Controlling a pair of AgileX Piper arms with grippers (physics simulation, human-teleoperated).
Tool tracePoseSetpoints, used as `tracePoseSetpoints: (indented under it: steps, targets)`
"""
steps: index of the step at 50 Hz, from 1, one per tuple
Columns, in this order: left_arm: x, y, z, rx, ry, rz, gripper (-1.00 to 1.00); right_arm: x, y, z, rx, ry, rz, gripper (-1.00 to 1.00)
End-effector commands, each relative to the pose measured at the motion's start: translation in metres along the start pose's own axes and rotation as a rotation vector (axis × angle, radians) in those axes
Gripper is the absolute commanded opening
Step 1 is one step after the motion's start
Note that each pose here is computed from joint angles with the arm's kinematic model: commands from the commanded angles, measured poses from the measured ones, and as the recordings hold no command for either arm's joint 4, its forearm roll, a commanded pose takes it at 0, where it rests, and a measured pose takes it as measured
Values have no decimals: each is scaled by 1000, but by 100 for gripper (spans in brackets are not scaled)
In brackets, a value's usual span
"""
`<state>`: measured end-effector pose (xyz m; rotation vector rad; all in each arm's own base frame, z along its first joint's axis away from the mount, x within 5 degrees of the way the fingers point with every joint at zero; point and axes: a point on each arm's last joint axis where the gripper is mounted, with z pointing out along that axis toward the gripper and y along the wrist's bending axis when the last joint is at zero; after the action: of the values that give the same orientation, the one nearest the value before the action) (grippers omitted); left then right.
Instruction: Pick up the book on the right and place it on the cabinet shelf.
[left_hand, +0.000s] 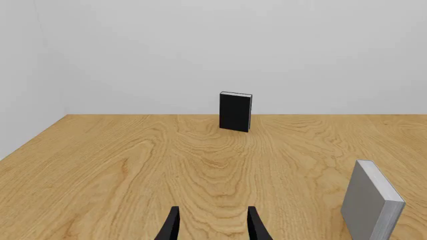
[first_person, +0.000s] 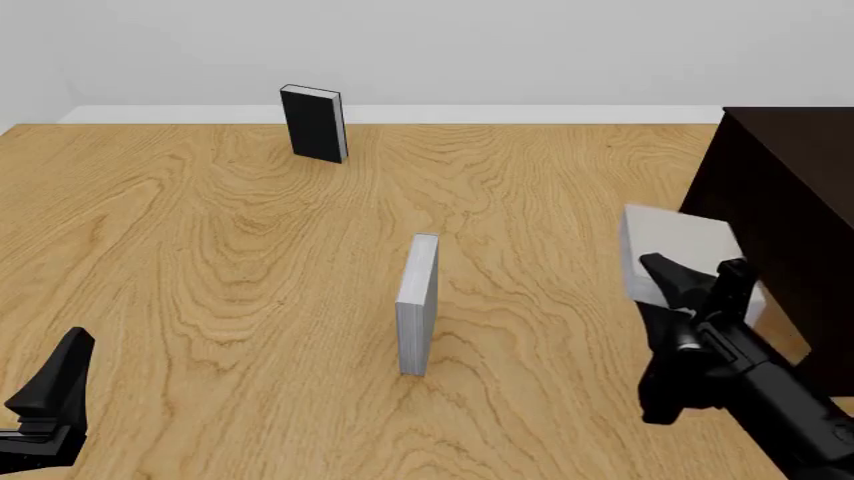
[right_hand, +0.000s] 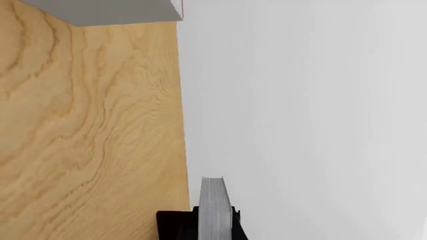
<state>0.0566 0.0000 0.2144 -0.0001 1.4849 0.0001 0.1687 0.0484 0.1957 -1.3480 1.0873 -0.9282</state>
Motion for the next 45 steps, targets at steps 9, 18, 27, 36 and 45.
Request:
tracePoseSetpoints:
  steps: [9,18,27,36,45]
  targets:
    - [0,0,0,0,0,0,100,5,14,9,45,19,-54,-100]
    - [0,0,0,0,0,0,100,12,12,19,70,52,-85,-100]
    - [0,0,0,0,0,0,100,18,6,24,73,81,-63,-100]
    - [0,0,0,0,0,0,100,22,13,32,55,98,-61,-100]
    - [0,0,0,0,0,0,100,24,19,43,43,100,-78,-100]
